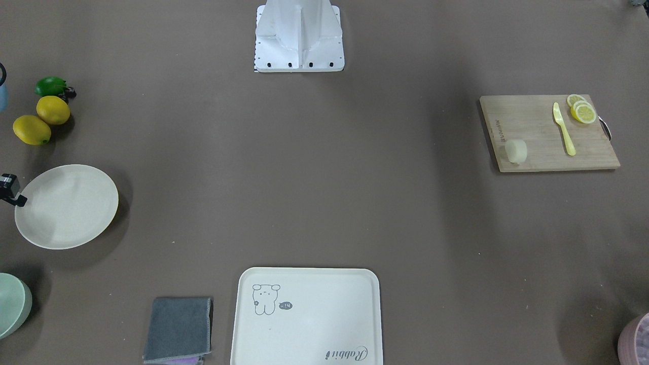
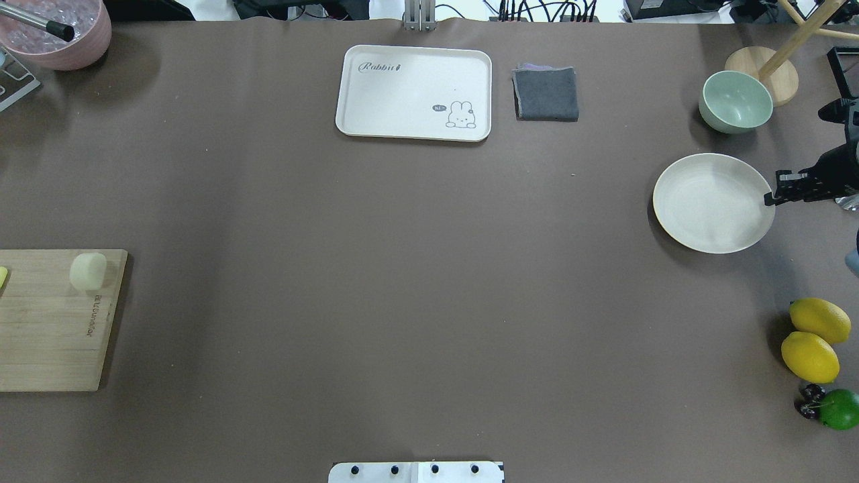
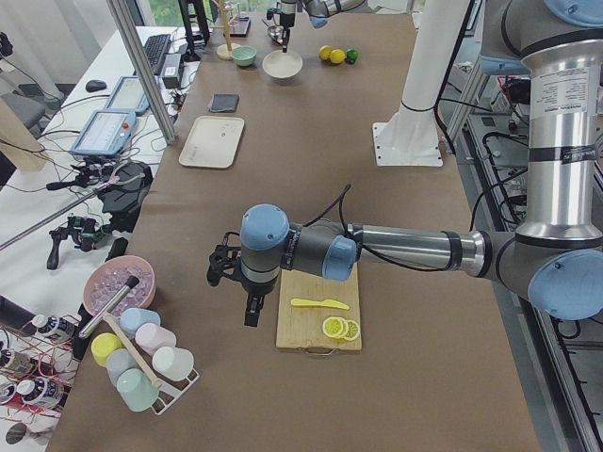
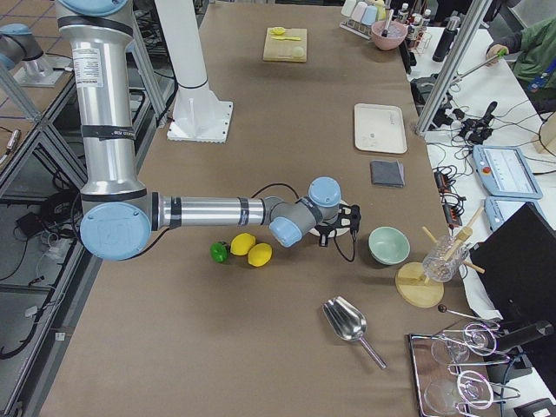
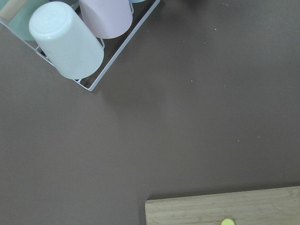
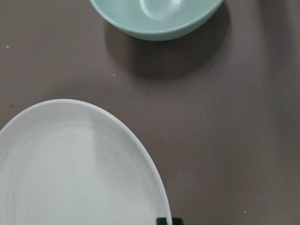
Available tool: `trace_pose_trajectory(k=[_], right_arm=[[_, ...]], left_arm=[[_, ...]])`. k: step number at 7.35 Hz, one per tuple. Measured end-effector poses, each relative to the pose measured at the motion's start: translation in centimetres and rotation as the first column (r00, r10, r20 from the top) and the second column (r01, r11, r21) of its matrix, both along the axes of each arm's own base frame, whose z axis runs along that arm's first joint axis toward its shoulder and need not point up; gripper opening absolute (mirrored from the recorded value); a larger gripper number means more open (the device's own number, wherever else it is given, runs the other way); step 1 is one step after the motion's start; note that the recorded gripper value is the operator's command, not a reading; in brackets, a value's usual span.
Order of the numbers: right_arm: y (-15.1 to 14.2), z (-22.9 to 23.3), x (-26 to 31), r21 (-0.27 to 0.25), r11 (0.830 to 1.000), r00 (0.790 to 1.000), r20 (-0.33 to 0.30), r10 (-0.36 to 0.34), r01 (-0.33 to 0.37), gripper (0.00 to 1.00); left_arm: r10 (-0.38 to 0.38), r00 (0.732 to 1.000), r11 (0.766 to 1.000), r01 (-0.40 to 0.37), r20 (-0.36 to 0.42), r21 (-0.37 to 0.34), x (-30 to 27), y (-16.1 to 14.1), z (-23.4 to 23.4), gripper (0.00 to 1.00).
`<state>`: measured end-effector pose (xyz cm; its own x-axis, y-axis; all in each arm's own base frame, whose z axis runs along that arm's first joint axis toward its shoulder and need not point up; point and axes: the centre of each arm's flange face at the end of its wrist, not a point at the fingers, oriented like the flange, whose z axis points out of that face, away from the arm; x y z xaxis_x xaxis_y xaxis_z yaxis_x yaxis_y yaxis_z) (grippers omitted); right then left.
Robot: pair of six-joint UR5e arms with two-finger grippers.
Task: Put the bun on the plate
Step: 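Grasp the rim of the white plate with the right gripper, then drag the white plate toward the table centre with the right gripper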
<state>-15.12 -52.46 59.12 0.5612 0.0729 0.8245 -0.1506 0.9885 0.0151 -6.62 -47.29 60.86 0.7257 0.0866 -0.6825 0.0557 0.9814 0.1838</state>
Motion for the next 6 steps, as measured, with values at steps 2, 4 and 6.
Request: trace_pose_trajectory(k=[2, 4, 6], right_arm=[[-1.4, -5.8, -2.6, 0.004, 1.0, 0.997, 0.079, 0.002, -0.002, 0.0], [0.1, -13.5, -10.3, -0.007, 1.0, 0.991, 0.13, 0.019, -0.018, 0.0], [3.2, -19.3, -17.4, -0.026, 0.998, 0.984, 0.163, 0.067, -0.064, 0.0]], left_arm=[[-0.001, 1.0, 1.0, 0.001, -0.001, 0.003, 0.0, 0.0, -0.2, 0.98], [-0.021, 1.0, 1.0, 0.021, -0.007, 0.009, 0.0, -0.1, -0.9, 0.98], [-0.112, 0.992, 0.994, 0.112, -0.053, 0.001, 2.2, -0.8, -2.5, 0.98]])
